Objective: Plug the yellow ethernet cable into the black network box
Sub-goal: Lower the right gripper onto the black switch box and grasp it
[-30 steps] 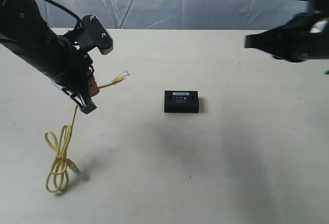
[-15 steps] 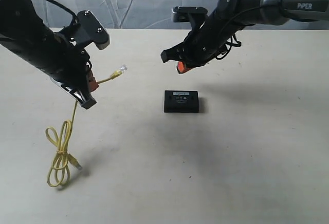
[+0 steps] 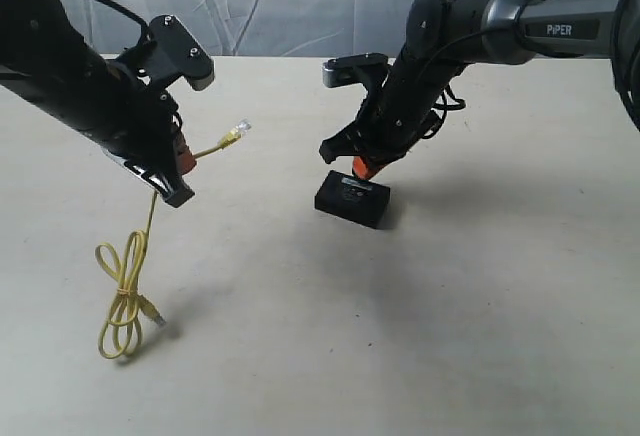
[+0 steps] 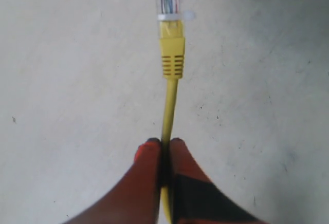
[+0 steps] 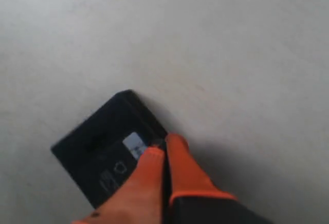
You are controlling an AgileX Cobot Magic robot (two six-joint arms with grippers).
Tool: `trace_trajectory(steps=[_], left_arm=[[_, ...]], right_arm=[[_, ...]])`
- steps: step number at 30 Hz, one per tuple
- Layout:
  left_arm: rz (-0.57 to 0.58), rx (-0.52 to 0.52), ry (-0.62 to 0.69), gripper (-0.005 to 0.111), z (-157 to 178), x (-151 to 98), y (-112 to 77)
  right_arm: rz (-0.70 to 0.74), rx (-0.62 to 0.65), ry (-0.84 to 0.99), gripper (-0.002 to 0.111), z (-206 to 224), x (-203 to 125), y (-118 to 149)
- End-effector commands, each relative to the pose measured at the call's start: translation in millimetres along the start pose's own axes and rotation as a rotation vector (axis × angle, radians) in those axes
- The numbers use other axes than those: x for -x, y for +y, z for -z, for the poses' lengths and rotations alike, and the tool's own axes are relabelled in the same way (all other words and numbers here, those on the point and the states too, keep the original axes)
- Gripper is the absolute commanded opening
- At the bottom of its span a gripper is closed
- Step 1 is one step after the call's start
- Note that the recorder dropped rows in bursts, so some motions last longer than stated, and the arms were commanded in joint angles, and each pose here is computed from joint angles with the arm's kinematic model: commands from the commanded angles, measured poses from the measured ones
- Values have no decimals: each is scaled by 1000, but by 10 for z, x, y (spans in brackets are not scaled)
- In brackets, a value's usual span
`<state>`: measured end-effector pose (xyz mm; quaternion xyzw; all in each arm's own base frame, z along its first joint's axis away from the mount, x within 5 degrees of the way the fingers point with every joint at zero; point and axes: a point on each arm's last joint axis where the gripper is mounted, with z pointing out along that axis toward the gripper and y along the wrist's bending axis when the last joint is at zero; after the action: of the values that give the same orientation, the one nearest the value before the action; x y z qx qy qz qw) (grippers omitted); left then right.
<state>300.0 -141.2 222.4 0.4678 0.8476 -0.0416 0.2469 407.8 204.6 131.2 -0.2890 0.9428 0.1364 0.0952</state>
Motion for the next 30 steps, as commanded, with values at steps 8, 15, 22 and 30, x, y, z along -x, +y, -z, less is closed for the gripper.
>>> trace_trajectory(steps=[8, 15, 22, 30], left_arm=[[17, 0, -3, 0, -22, -16, 8], [17, 0, -3, 0, -22, -16, 8], [17, 6, -8, 0, -22, -11, 13], [17, 7, -10, 0, -22, -9, 15]], right_arm=[[4, -30, 116, -1, 134, -203, -96], [-61, -73, -11, -1, 272, -108, -94], [-87, -71, -100, -1, 387, -27, -67], [-165, -31, -134, -1, 58, 0, -114]])
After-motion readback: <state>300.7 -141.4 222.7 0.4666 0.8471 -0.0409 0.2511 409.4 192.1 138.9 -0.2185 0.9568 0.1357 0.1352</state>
